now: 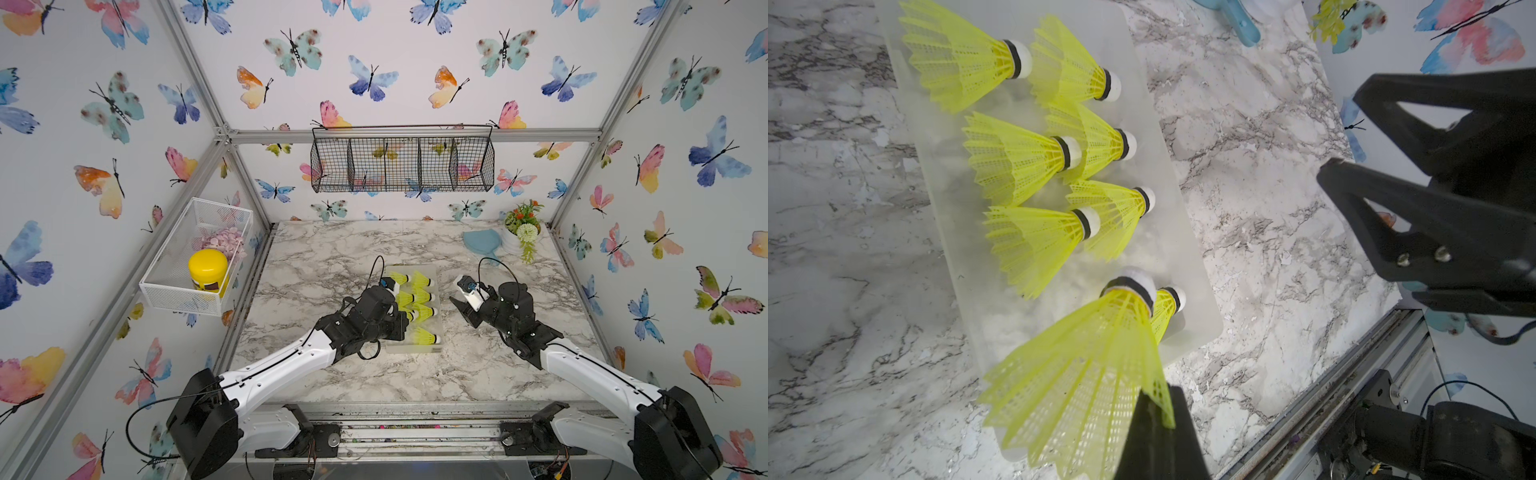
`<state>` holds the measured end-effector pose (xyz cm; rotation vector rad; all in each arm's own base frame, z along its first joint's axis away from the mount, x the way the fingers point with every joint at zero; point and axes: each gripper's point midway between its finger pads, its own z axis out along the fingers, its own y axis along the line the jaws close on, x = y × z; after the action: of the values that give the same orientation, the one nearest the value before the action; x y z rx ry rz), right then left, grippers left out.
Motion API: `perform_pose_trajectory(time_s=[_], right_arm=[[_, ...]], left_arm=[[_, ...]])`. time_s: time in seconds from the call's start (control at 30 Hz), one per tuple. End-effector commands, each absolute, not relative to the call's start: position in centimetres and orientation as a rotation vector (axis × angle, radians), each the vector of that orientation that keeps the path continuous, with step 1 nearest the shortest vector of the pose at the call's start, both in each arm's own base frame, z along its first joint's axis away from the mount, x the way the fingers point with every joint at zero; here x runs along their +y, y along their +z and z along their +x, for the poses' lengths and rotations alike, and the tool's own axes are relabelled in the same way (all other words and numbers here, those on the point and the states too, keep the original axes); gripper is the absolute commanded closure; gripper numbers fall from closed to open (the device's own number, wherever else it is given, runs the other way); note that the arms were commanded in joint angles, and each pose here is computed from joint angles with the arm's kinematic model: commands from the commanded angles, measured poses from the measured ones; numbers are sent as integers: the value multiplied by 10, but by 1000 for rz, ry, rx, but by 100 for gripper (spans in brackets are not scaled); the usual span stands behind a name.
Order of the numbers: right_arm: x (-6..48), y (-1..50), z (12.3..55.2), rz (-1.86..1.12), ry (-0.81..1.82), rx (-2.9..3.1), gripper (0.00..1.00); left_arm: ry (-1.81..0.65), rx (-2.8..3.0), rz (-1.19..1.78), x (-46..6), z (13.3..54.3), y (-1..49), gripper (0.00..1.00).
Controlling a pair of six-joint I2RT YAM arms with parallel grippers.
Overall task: Put the shuttlecocks into the storage box
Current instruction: Place the shuttlecock in the storage box.
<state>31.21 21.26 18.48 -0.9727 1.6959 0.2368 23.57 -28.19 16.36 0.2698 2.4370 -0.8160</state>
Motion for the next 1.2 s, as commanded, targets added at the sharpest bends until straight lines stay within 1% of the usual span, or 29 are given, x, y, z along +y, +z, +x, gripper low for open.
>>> perform_pose_trajectory(time_s=[0.0,0.33,0.73,1.17], right_arm=[[213,186,310,-955,255,1697,45],[212,185,310,-960,245,1699,45],[212,179,310,-965,242,1715,45],[213,176,310,-976,243,1727,45]], left_arm=[[-801,2500,268,-279,231,148,100],[-827,2566,282,-287,225,127,100],[-910,2592,265,-292,216,116,100],[-920,2614,296,-298,217,101,100]])
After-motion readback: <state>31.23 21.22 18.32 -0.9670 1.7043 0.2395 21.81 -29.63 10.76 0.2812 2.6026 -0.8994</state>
